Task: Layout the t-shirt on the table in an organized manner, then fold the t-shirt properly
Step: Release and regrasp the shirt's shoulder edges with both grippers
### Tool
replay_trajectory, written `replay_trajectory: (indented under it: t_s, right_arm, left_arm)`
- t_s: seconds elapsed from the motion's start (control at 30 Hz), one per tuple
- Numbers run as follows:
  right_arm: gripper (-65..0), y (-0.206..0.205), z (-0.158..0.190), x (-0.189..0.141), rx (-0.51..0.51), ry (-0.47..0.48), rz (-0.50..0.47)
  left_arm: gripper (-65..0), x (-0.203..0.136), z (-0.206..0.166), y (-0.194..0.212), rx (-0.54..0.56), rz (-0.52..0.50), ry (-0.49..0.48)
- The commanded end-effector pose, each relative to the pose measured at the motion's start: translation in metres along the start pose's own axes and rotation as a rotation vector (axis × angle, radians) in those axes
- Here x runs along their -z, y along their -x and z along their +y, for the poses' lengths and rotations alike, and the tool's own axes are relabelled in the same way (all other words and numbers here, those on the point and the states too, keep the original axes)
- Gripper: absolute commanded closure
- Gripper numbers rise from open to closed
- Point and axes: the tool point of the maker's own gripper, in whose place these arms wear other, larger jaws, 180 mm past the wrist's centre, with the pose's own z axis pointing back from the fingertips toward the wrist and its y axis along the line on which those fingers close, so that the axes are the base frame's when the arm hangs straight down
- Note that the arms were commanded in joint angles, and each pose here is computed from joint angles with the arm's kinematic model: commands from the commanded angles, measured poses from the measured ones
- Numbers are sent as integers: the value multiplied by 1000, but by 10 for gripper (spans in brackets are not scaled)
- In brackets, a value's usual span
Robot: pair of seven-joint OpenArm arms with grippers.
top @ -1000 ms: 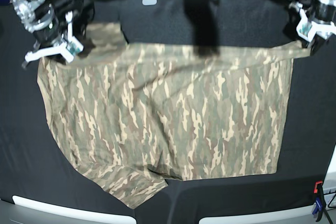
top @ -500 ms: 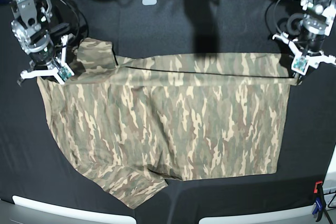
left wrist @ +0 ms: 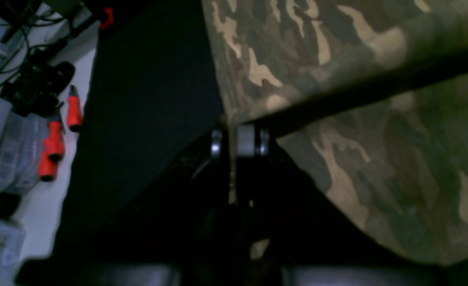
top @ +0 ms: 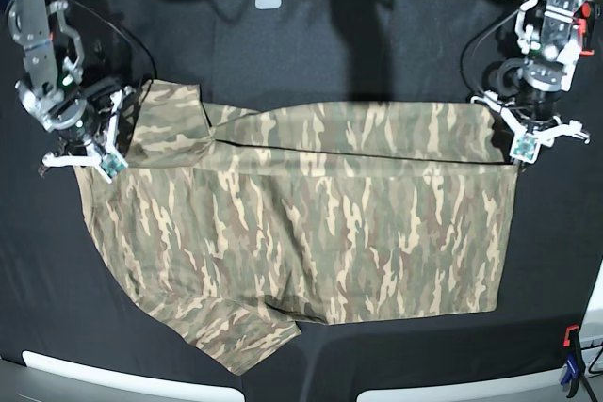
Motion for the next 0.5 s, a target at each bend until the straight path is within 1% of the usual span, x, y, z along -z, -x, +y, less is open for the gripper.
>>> replay_trajectory:
  t_s: [0.0, 0.17, 0.37, 0.47]
  right_arm:
    - [0, -4, -22, 0, -9, 47, -3]
    - [0, -6, -25, 12, -2, 33, 1]
    - [0, -6, -15, 31, -29, -1, 26]
    - [0, -9, -15, 37, -33, 0, 28]
  left_arm:
    - [0, 5, 16, -11, 7, -38, -49]
    - [0, 20, 13, -4, -9, -14, -30]
    - [0, 32, 21, -2, -12, -3, -49]
    - [0, 35, 23, 0, -14, 4, -54]
